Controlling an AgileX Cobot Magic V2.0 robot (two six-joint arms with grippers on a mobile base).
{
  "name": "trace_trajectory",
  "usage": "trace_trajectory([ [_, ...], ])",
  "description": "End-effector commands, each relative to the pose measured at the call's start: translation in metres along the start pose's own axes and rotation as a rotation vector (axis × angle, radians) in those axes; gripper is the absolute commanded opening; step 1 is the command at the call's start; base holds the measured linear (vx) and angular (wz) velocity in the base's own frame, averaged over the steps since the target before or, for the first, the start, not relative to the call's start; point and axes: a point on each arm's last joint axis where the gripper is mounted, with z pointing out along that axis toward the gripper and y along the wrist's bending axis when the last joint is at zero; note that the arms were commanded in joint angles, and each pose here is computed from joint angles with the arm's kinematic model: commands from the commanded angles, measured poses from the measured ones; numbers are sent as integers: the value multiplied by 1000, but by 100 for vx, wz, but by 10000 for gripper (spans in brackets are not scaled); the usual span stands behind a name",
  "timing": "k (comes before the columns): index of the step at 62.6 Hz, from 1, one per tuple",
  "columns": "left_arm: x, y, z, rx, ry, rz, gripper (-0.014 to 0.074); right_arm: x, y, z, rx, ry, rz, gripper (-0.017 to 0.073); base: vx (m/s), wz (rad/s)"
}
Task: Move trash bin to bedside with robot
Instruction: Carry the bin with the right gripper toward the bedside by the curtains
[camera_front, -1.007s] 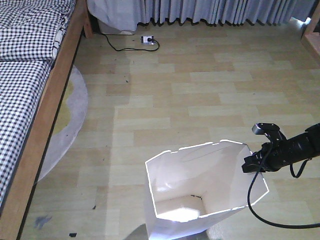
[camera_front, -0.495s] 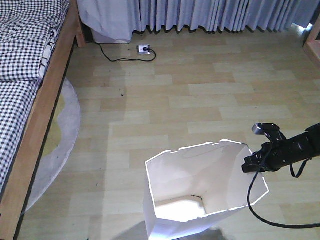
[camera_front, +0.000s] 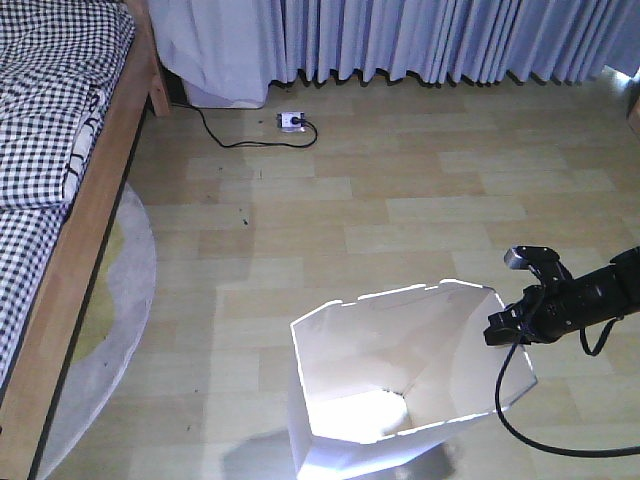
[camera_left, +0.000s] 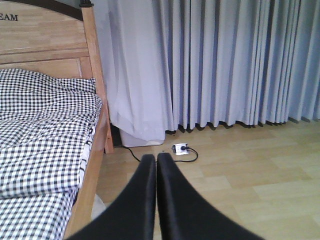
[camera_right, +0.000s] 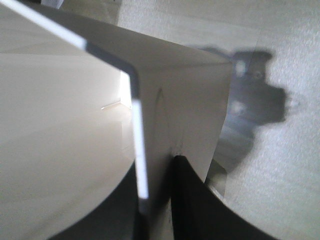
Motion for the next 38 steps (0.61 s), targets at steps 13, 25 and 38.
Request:
trace_trajectory([
  [13, -15, -1, -2, 5, -102, -7, -6, -18, 23, -23, -171, -86, 16, -2, 32, 4],
  [25, -15, -1, -2, 5, -102, -7, -6, -18, 23, -23, -173, -86, 15, -2, 30, 4],
  [38, -15, -1, -2, 5, -102, -7, -6, -18, 23, -23, -173, -87, 16, -2, 28, 4],
])
